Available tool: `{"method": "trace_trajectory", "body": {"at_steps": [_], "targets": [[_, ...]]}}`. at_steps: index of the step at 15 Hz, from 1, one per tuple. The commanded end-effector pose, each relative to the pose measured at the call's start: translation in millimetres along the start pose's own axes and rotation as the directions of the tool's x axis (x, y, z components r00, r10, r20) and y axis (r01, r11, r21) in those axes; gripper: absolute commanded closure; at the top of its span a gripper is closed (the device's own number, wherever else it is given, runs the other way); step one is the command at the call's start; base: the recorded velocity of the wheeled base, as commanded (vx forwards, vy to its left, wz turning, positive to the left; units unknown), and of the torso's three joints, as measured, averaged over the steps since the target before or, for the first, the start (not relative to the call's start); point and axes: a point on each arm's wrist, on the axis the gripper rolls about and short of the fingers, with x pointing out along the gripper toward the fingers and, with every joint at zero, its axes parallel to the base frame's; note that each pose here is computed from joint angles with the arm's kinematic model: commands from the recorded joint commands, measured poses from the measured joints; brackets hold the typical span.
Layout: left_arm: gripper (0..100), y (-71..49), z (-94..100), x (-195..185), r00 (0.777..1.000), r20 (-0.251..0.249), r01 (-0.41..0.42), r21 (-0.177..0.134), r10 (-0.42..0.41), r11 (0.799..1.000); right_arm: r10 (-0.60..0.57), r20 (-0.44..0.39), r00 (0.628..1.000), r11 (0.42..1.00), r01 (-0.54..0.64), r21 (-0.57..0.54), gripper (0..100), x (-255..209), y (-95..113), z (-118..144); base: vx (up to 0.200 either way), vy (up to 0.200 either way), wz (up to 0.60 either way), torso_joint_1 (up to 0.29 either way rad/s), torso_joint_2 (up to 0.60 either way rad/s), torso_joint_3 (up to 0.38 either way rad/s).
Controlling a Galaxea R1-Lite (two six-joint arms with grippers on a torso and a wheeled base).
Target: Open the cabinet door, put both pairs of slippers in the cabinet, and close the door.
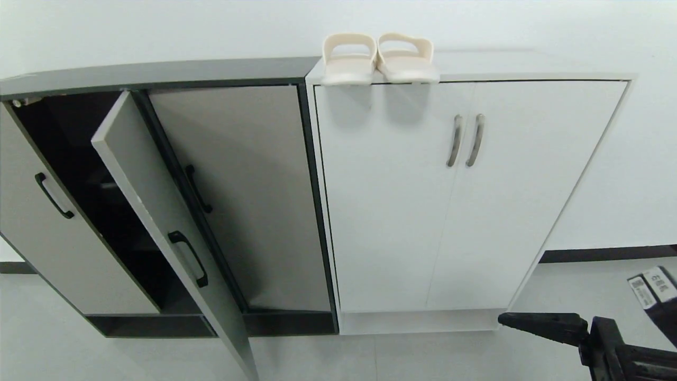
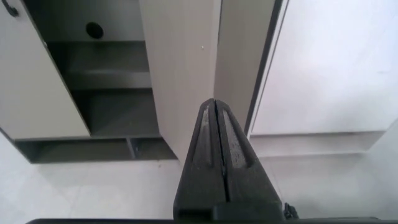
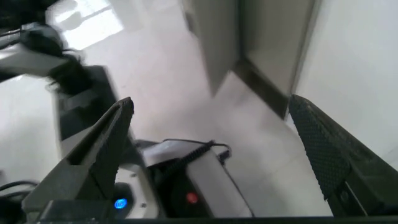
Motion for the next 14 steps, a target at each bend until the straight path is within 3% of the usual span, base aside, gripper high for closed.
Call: {"method": "trace_trajectory", "body": {"at_steps": [1,14], "targets": [[100,0.0,0.1,0.1,1.000,-0.001,0.000,-0.001,0.000,1.000,0.003,0.000,1.000,1.000,-0.003,0.000,0,0.2,0.2,0.1,0.000,0.000,0.00,0.168,-0.57,-0.290],[100,0.0,0.1,0.1,1.000,-0.001,0.000,-0.003,0.000,1.000,0.003,-0.001,1.000,1.000,-0.003,0.000,0,0.5,0.1,-0.1,0.000,0.000,0.00,0.192,-0.48,-0.283]]}}
